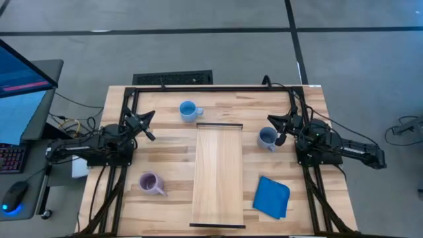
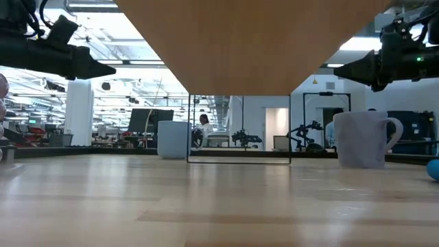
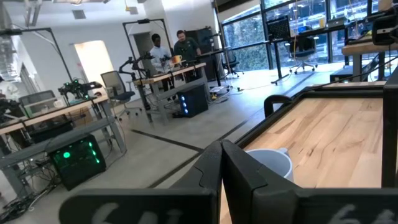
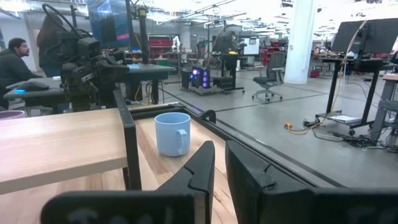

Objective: Stack small to large cups/mugs on shelf

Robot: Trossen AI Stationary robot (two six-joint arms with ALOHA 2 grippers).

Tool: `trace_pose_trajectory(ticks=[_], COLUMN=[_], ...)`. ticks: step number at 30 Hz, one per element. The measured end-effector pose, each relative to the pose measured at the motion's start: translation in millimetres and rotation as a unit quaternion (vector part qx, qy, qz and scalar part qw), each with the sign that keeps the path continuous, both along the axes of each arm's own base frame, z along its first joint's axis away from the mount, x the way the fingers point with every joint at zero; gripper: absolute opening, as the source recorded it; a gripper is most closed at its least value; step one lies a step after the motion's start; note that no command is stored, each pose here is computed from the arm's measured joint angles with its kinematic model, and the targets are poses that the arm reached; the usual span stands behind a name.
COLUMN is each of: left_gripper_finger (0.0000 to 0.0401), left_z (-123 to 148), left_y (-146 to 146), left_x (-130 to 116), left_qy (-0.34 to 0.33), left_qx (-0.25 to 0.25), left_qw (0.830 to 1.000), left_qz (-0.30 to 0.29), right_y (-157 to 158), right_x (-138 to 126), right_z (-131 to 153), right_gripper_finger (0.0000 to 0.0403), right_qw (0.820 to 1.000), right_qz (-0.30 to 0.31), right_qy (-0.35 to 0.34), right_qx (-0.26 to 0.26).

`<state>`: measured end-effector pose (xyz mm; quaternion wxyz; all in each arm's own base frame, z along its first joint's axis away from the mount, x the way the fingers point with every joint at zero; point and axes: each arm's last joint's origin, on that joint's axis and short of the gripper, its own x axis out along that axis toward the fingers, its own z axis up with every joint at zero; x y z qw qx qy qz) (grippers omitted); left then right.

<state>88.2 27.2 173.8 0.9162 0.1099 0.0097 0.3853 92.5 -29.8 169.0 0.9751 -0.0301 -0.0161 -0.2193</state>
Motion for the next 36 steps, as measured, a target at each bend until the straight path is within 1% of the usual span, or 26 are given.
trace_pose_trajectory(ticks=[21, 30, 32, 36], left_gripper_finger=[0.0, 0.0, 0.0, 0.0], left_z=[0.0, -0.1, 0.0, -0.1], left_y=[0.0, 0.0, 0.0, 0.0], left_x=[0.0, 0.0, 0.0, 0.0], left_qy=[-0.002, -0.056, -0.066, -0.072], left_qx=[-0.002, -0.056, -0.065, -0.072], left_qw=[1.0, 0.997, 0.996, 0.995], left_qz=[0.0, -0.006, -0.007, -0.007], right_y=[0.0, 0.0, 0.0, 0.0], right_x=[0.0, 0.0, 0.0, -0.1], right_z=[0.1, 0.0, 0.3, 1.7], right_gripper_finger=[0.0064, 0.0064, 0.0064, 0.0064], right_qw=[1.0, 1.0, 1.0, 0.998], right_qz=[0.0, 0.0, 0.001, 0.003], right_qy=[0.0, 0.0, -0.008, -0.037], right_qx=[0.0, 0.001, 0.014, 0.059])
